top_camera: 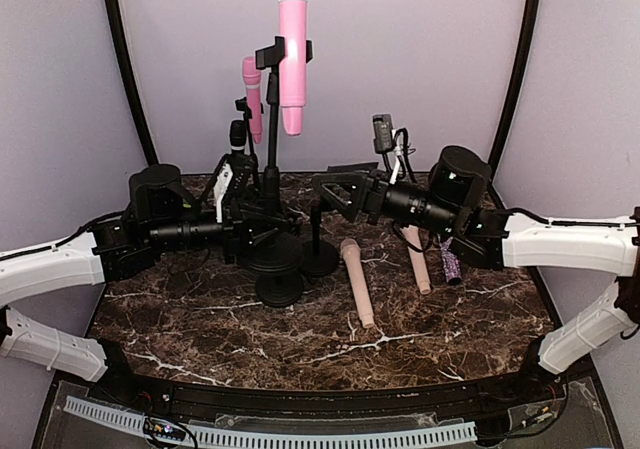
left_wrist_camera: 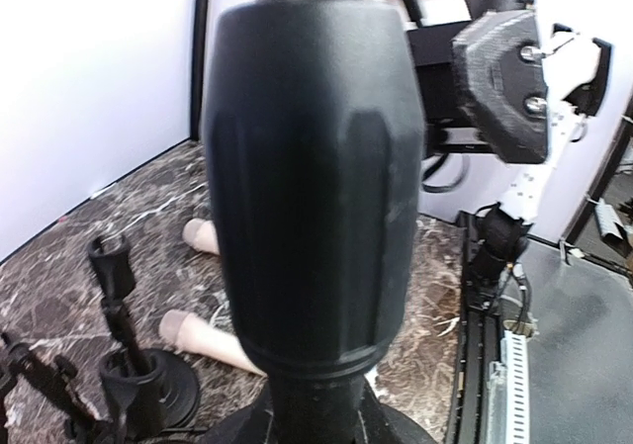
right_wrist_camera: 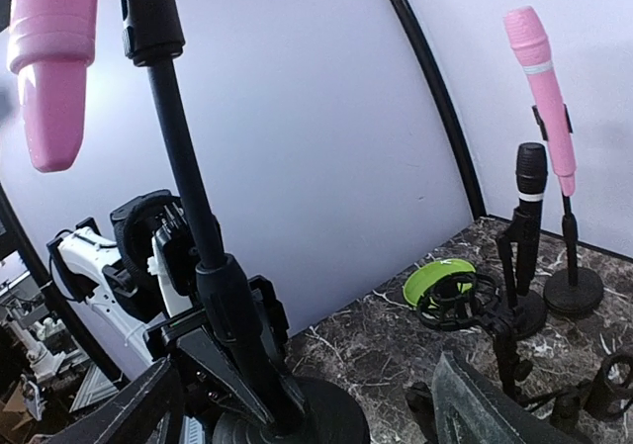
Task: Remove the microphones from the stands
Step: Unscrew the knob on the stand of the microphone stand.
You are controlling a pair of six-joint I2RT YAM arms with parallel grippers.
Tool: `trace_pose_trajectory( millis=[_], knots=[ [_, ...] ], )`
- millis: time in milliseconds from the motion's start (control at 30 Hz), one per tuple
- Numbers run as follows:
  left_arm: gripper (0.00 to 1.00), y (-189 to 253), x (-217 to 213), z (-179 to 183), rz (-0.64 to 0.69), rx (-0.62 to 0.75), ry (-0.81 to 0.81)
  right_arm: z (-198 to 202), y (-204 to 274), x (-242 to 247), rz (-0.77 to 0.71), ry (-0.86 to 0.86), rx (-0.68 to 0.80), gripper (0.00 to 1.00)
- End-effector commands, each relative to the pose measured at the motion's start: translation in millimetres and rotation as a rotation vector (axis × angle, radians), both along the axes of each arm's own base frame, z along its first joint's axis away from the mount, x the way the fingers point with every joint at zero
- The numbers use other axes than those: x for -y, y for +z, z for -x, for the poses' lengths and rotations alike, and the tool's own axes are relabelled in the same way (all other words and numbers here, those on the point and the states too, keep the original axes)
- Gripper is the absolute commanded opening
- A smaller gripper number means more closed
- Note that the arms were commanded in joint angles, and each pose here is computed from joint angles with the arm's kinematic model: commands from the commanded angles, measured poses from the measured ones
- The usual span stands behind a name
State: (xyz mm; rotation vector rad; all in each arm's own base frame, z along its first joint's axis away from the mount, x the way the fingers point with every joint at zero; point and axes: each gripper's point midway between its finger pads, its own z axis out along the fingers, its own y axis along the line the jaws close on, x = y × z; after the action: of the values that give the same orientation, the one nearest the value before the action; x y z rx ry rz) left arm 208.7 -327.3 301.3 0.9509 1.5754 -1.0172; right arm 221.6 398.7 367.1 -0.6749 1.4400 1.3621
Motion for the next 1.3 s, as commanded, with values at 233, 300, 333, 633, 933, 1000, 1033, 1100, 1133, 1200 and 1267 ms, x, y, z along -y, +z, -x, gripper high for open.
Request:
trace_pose_trajectory(
  millis=[233, 300, 333, 633, 933, 1000, 1033, 1100, 1133, 1200, 1267],
  knots=[
    [0.0, 6.1, -10.3, -22.9, 0.027, 0.023, 0.144, 9.4, 15.9, -32.2, -0.062, -0.147, -0.013, 0.84],
    [0.0, 5.3, -9.5, -21.7, 0.027, 0.016, 0.136, 3.5, 8.2, -42.0, -0.034, -0.186, -0.03, 0.76],
    [0.0, 5.4, -9.3, -21.4, 0.027, 0.016, 0.134, -0.6, 4.9, -45.8, -0.02, -0.208, -0.046, 0.73],
    [0.0, 4.7, -11.1, -21.8, 0.012, 0.027, 0.141, 3.7, 1.0, -79.1, 0.046, -0.183, -0.025, 0.53],
    [0.0, 1.7, -7.8, -21.0, 0.005, 0.015, 0.125, 4.5, -4.7, -91.7, 0.058, -0.17, -0.025, 0.36],
    [0.0, 1.4, -7.0, -20.3, 0.005, 0.014, 0.118, 1.9, -5.0, -89.4, 0.057, -0.192, -0.027, 0.28],
    [0.0, 1.4, -6.5, -19.9, 0.005, 0.012, 0.115, 0.1, -5.3, -87.5, 0.057, -0.204, -0.027, 0.25],
    [0.0, 1.0, -5.8, -19.1, 0.004, 0.012, 0.108, -0.4, -5.6, -84.7, 0.059, -0.215, -0.021, 0.21],
    [0.0, 1.4, -5.5, -18.7, 0.005, 0.013, 0.104, 0.0, -4.7, -83.4, 0.059, -0.215, -0.012, 0.2],
    [0.0, 3.2, -4.0, -15.6, 0.012, 0.018, 0.086, 3.5, -3.1, -82.0, 0.062, -0.198, 0.011, 0.16],
    [0.0, 5.2, -2.4, -12.0, 0.021, 0.024, 0.062, 8.7, 1.2, -78.9, 0.059, -0.171, 0.04, 0.14]
  ],
)
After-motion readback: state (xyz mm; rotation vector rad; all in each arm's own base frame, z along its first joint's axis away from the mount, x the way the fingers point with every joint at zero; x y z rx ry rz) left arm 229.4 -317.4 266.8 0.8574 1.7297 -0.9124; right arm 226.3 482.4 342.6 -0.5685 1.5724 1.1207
